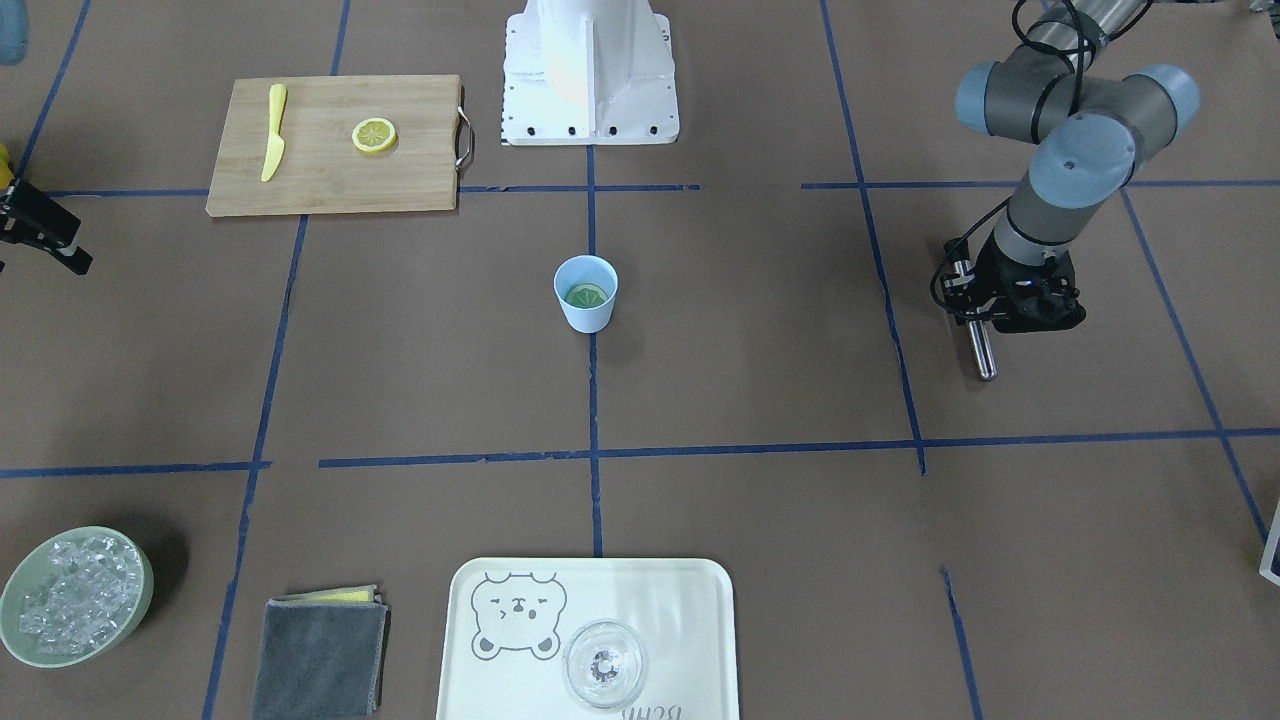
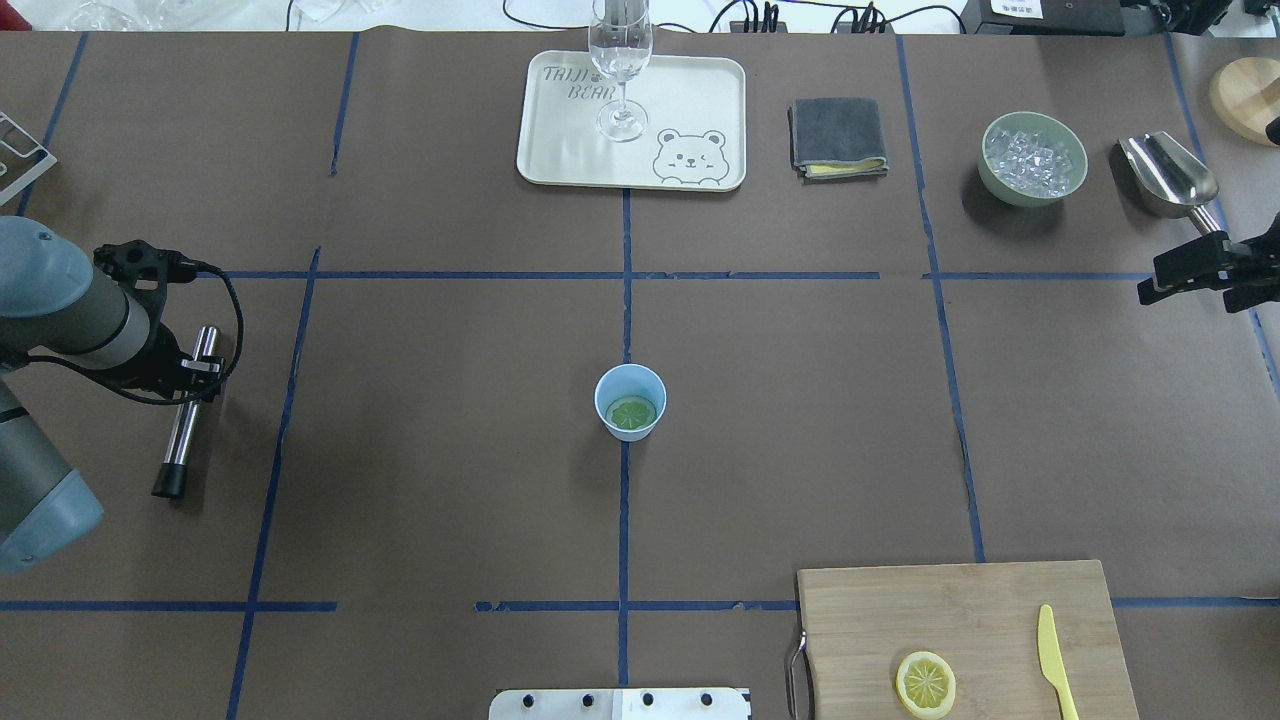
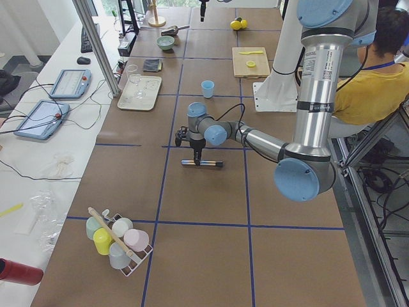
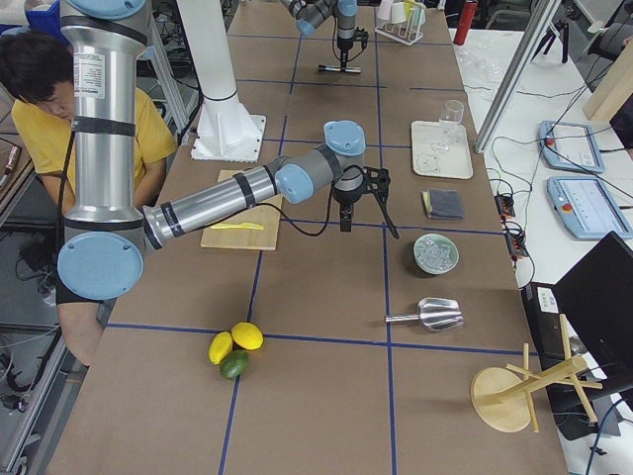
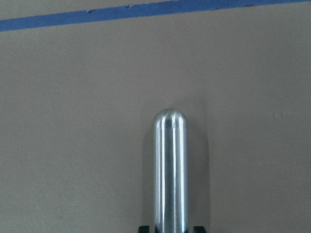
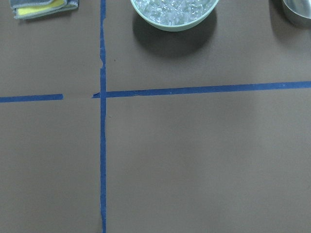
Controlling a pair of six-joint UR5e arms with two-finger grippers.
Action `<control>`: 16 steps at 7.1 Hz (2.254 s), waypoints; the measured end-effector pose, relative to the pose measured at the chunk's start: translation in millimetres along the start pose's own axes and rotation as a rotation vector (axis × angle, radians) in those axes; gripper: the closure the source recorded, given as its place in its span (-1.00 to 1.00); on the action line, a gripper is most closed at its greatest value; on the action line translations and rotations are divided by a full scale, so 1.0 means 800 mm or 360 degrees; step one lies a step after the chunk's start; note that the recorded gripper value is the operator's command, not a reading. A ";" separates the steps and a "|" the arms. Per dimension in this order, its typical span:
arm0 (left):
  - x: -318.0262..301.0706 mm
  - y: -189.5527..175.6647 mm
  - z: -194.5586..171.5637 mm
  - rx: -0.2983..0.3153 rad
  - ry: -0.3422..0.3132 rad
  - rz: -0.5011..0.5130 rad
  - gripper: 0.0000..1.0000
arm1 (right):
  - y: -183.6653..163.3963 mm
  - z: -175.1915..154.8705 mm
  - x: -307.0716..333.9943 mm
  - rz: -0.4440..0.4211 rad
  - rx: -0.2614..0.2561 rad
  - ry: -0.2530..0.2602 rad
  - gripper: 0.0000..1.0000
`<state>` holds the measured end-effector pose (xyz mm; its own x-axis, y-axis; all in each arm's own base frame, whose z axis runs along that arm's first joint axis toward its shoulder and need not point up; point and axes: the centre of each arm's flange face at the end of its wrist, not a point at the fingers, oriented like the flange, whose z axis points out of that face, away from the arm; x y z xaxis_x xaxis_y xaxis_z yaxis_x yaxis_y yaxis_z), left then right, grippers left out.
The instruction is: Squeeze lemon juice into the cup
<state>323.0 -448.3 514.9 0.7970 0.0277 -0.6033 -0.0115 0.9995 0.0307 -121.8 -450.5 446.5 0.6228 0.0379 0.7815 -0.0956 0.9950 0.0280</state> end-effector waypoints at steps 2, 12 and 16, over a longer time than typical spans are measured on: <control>0.003 0.000 -0.012 0.0019 0.0016 0.0010 -1.00 | 0.000 0.000 0.000 -0.0001 0.0000 0.0000 -1.00; -0.462 0.012 -0.194 0.0256 0.0211 0.0424 -1.00 | -0.033 -0.012 0.230 -0.0126 -0.0122 0.0127 -1.00; -0.482 0.022 -0.199 0.0225 0.0247 0.0150 -1.00 | -0.034 -0.021 0.252 -0.0112 -0.0159 0.0103 -1.00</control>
<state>-80.8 -438.5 621.3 0.6940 0.1338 -0.7074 0.0119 0.9803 0.1972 19.5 -468.3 592.6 0.6745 -0.0296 0.7376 0.0256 0.9995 0.0167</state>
